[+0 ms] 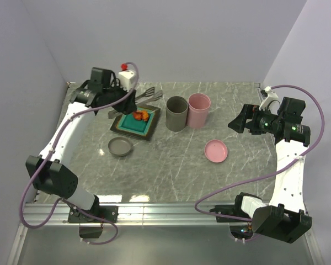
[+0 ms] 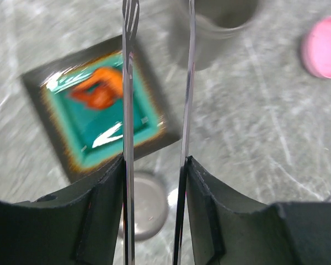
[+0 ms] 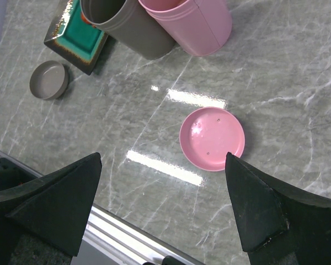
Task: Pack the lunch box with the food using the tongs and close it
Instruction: Place the food into the lunch box, then pick up the food using the clamp
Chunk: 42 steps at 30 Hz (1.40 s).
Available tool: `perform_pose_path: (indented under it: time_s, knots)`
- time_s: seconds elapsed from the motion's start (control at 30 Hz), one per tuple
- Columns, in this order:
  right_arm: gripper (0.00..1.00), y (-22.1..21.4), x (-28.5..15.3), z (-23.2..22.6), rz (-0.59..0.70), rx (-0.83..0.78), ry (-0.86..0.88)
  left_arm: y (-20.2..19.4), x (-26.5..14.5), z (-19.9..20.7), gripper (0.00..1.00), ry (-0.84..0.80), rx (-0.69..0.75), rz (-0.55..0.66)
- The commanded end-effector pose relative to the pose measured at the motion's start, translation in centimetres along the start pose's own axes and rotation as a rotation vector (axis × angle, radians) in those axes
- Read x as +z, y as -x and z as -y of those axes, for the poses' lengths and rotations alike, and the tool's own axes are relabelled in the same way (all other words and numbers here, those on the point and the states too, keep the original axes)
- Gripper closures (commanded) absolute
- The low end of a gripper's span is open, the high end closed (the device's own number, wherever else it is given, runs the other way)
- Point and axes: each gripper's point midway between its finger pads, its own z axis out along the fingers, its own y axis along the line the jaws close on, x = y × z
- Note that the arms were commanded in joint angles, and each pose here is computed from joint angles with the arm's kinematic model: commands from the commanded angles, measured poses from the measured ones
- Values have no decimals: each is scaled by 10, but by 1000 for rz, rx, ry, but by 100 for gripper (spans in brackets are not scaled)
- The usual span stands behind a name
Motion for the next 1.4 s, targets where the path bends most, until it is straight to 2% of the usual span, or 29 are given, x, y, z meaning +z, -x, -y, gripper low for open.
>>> perform_pose_path:
  time_s: [0.0, 0.1, 0.2, 0.43, 0.63, 0.87, 1.17, 1.37]
  knots:
    - [0, 8, -6, -5, 37, -23, 7, -12, -13, -27, 50, 65, -41, -2]
    - [0, 8, -5, -4, 38, -24, 7, -34, -13, -47, 50, 112, -82, -45]
    - [0, 7, -5, -4, 38, -26, 4, -55, -9, -49, 51, 115, -124, -77]
    - [0, 6, -6, -3, 34, -27, -1, -103, 6, -25, 51, 8, -342, -180]
    - [0, 5, -5, -3, 34, -28, 0, -134, 15, -13, 51, -3, -474, -225]
    - [0, 4, -5, -2, 33, -29, -7, -141, 25, -17, 51, 11, -525, -231]
    - [0, 5, -6, -2, 32, -30, -11, -138, 37, -43, 52, 9, -620, -204]
    - [0, 7, -5, -1, 30, -27, -10, -127, 44, -58, 52, 23, -631, -180]
